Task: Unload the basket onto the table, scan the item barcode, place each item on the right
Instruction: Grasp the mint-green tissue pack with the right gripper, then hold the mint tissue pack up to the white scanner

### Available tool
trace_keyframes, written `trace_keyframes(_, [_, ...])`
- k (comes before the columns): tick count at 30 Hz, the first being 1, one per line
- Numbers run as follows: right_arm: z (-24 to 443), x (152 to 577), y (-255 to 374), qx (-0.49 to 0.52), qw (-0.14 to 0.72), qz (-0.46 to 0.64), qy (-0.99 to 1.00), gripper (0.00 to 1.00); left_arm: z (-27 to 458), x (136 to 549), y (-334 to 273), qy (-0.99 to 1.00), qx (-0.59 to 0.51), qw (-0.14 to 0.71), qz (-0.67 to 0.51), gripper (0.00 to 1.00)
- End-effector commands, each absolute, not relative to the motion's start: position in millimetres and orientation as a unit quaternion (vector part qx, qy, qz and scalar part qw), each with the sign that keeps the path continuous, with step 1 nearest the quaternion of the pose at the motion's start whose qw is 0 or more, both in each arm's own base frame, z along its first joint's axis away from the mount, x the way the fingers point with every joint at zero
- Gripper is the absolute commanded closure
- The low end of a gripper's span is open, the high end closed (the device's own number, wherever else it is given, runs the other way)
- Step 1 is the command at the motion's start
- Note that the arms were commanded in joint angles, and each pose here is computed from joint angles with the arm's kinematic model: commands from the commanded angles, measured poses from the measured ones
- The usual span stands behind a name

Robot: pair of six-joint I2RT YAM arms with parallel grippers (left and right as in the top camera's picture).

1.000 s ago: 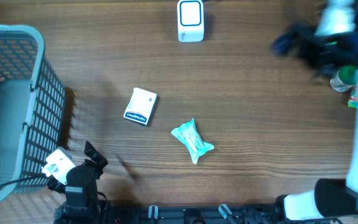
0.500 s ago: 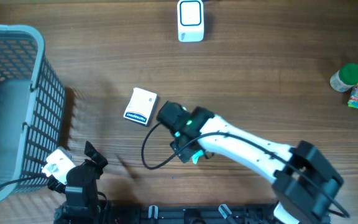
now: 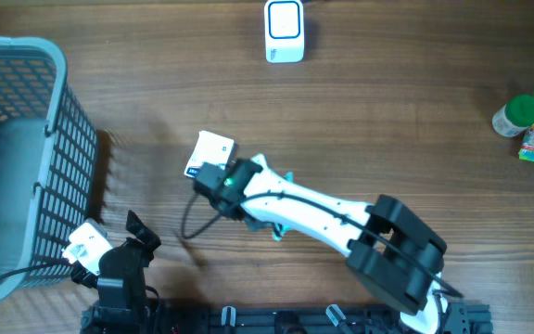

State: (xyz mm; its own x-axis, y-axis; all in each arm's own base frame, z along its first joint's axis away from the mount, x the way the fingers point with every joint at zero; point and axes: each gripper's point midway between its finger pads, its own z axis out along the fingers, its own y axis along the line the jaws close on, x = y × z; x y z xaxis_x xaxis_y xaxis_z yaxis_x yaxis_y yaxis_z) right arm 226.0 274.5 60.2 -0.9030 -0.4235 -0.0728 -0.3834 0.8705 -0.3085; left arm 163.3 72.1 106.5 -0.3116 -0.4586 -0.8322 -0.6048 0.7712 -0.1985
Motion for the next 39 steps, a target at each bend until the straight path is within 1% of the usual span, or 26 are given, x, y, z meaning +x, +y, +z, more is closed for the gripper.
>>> trace_keyframes(1, [108,209,341,-0.238,-0.018,0.089,0.967,0.96,107,163,73,0.804,-0.333,0.487,0.075,0.0])
trace_keyframes(2, [122,192,357,-0.241,-0.09,0.193,0.947,0.96,107,163,73,0.804,-0.333,0.487,0.075,0.0])
trace_keyframes(3, [152,173,373,-0.261,-0.169,0.331,0.891,0.96,107,163,73,0.804,-0.333,0.487,0.075,0.0])
trace_keyframes(4, [182,166,377,-0.27,-0.208,0.431,0.835,0.96,107,163,73,0.804,-0.333,0.487,0.075,0.0])
trace_keyframes(5, [193,166,376,-0.262,-0.222,0.461,0.818,0.96,107,163,73,0.804,-0.333,0.487,0.075,0.0])
trace_keyframes(7, [198,190,353,-0.155,-0.262,0.456,0.836,0.96,107,163,73,0.804,-0.333,0.487,0.075,0.0])
trace_keyframes(10, [198,230,332,-0.066,-0.257,0.463,0.846,0.96,107,163,73,0.804,-0.333,0.487,0.075,0.0])
trace_keyframes(11, [199,251,322,-0.031,-0.255,0.481,0.839,0.96,107,163,73,0.804,-0.333,0.487,0.075,0.0])
trace_keyframes(13, [197,276,314,-0.001,-0.252,0.512,0.821,0.96,107,163,73,0.804,-0.333,0.487,0.075,0.0])
trace_keyframes(14, [190,297,313,-0.026,-0.214,0.539,0.814,0.96,107,163,73,0.804,-0.333,0.487,0.075,0.0])
trace_keyframes(15, [171,314,310,-0.044,-0.174,0.527,0.831,0.96,107,163,73,0.804,-0.333,0.487,0.075,0.0])
trace_keyframes(16, [158,320,308,-0.044,-0.162,0.509,0.844,0.96,107,163,73,0.804,-0.333,0.487,0.075,0.0])
trace_keyframes(18, [165,333,318,-0.095,-0.114,0.544,0.826,0.95,107,163,73,0.804,-0.333,0.487,0.075,0.0])
trace_keyframes(19, [192,333,330,-0.193,-0.056,0.614,0.763,0.96,107,163,73,0.804,-0.333,0.487,0.075,0.0])
trace_keyframes(20, [227,321,334,-0.295,0.007,0.693,0.658,0.96,107,163,73,0.804,-0.333,0.487,0.075,0.0])
trace_keyframes(21, [241,314,335,-0.355,0.063,0.721,0.591,0.96,107,163,73,0.804,-0.333,0.487,0.075,0.0])
trace_keyframes(26, [234,286,362,-0.494,0.184,0.7,0.481,0.96,107,163,73,0.804,-0.333,0.487,0.075,0.0])
trace_keyframes(28, [236,281,375,-0.532,0.214,0.688,0.444,0.96,107,163,73,0.804,-0.333,0.487,0.075,0.0])
trace_keyframes(29, [231,284,383,-0.555,0.234,0.666,0.441,0.96,107,163,73,0.804,-0.333,0.487,0.075,0.0])
trace_keyframes(31, [213,288,395,-0.572,0.24,0.622,0.478,0.96,107,163,73,0.804,-0.333,0.487,0.075,0.0])
trace_keyframes(35, [240,274,385,-0.591,0.29,0.661,0.36,0.96,107,163,73,0.804,-0.333,0.487,0.075,0.0])
trace_keyframes(39, [240,273,385,-0.577,0.265,0.672,0.381,0.96,107,163,73,0.804,-0.333,0.487,0.075,0.0])
